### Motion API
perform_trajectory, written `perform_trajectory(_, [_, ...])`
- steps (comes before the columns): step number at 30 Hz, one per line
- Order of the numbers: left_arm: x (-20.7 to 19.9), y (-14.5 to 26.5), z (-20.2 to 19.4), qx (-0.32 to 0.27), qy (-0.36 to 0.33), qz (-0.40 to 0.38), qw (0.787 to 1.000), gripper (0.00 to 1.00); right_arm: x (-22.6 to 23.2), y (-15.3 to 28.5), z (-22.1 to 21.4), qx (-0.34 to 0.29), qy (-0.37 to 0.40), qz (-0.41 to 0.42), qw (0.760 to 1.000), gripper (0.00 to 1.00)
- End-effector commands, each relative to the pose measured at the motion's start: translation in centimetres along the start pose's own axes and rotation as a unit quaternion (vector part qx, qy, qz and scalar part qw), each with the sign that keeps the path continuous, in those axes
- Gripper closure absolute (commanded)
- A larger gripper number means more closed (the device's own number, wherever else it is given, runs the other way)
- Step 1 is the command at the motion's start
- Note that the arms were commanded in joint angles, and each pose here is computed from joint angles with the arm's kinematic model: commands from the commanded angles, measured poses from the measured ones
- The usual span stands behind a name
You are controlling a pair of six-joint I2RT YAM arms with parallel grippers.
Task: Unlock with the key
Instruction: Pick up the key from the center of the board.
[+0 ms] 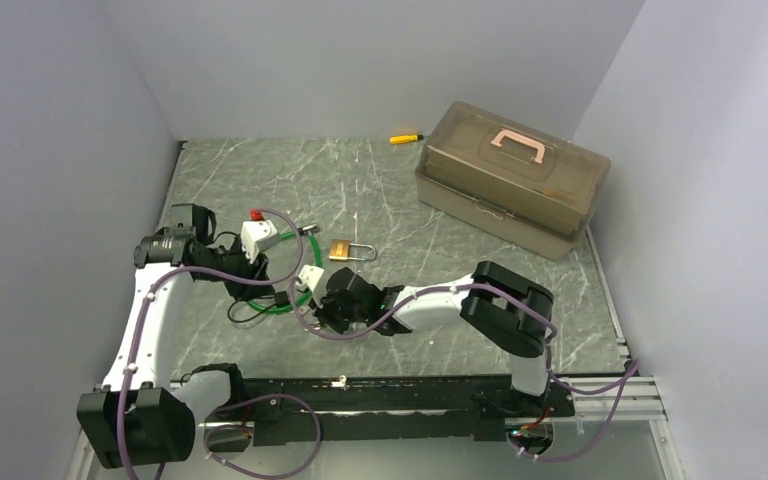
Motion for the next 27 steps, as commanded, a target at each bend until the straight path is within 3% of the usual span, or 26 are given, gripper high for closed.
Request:
perform_trajectory(1, [-1.3, 0.7, 2.8, -0.074, -0.041, -0.021, 0.996, 0.6, -0.6, 2.4, 1.6, -0.025, -0.014, 0.003, 1.0, 1.0])
perform_trajectory(4, [-2.0, 0.1, 2.6, -0.094, -0.048, -0.043, 0.994, 0.55, -0.5, 4.3, 3.1, -0.057, -0.029, 0.022, 0.998, 1.0])
perform_trajectory(13, [-3.9, -1.4, 3.0, -0.116, -0.07, -0.113, 0.984, 0.54, 0.7, 9.8, 8.2, -0.148, -0.048, 0.07, 0.985, 1.0])
perform_trajectory(19, [-5.7, -1.2, 4.9, -0.145, -0.101, -0.157, 0.972, 0.51, 1.5, 13.9, 12.3, -0.217, -0.072, 0.11, 0.967, 1.0])
perform_trajectory(21, [-6.1, -1.0, 5.1, -0.149, -0.112, -0.166, 0.968, 0.43, 1.7, 15.2, 13.6, -0.242, -0.08, 0.125, 0.959, 1.0])
perform_trajectory(27, [-7.0, -0.7, 5.7, -0.181, -0.128, -0.175, 0.959, 0.41, 3.0, 17.8, 16.3, -0.278, -0.082, 0.164, 0.943, 1.0])
Point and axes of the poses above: each gripper's point midway between its finger pads, its own y axis back along the fingers, its own x axis along the line the jaws close on, z = x × y, the point moved 2 cm from there along y, back along the fingers, and after that the axes turned 5 degrees about -y, right-handed, at the moved point
